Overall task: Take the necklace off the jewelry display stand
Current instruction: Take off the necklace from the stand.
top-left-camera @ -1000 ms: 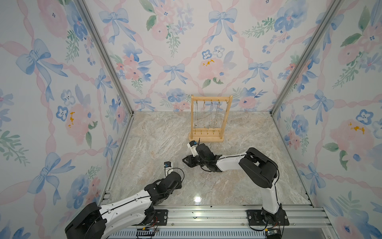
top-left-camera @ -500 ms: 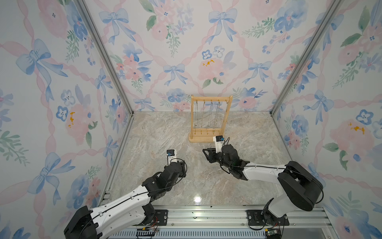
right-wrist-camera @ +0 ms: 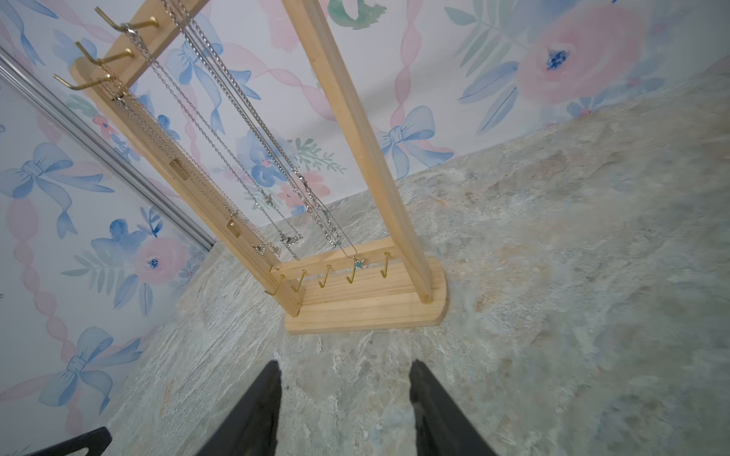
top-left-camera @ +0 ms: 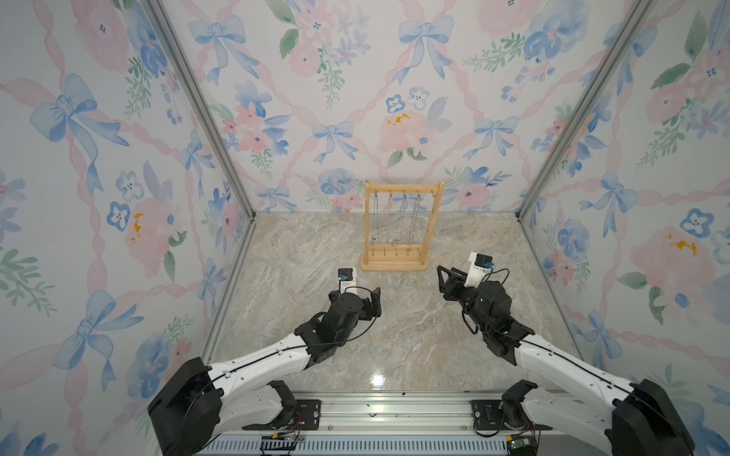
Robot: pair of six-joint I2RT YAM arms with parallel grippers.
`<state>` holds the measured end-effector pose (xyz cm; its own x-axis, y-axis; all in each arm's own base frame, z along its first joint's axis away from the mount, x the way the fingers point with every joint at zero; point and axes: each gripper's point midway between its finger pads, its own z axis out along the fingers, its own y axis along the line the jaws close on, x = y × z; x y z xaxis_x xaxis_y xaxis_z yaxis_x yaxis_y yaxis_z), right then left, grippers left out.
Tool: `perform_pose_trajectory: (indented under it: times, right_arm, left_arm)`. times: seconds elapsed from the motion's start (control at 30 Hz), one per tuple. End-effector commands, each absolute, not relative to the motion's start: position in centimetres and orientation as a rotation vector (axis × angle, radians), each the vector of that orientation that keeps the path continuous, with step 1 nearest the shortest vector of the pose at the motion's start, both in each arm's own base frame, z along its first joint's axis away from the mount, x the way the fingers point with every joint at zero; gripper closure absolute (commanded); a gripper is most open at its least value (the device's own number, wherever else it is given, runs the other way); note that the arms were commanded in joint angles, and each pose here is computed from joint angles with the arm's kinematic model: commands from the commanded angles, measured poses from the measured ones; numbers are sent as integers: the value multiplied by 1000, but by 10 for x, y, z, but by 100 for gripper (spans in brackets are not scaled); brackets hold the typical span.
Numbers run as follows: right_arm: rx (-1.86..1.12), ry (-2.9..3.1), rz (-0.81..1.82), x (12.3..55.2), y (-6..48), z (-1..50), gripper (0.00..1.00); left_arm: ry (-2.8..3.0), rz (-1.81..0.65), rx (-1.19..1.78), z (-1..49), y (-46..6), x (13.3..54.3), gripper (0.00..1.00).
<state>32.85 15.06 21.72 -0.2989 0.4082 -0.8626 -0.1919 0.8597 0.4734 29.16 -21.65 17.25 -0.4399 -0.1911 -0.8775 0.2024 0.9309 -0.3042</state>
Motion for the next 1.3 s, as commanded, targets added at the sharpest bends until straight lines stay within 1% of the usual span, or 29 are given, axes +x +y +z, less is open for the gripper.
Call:
perform_pose_trajectory:
  times: [0.0,0.2,0.43,0.67,0.77,1.03,1.27]
  right_arm:
    - [147,1836,525,323,133,208,45]
    - [72,1814,590,330,131,244,43]
    - [-144,1858,671,344,161,300,43]
    - [-278,1911,676,377,203,333,50]
    - [-290,1909,659,394,216,341,52]
    - [-255,1929,595,444,235,337,53]
    - [-233,1901,550,466,237,339,53]
  left_arm:
    - [1907,-464,35,192,-235,305,2]
    - [1905,-451,76,185,-251,315,2]
    - [1913,-388,84,172,-239,312,2]
    - [1910,-448,113,175,-241,302,2]
    - [1909,-450,123,168,-240,297,2]
    - [1926,-417,154,156,-240,299,2]
    - [1899,-414,120,164,-231,296,2]
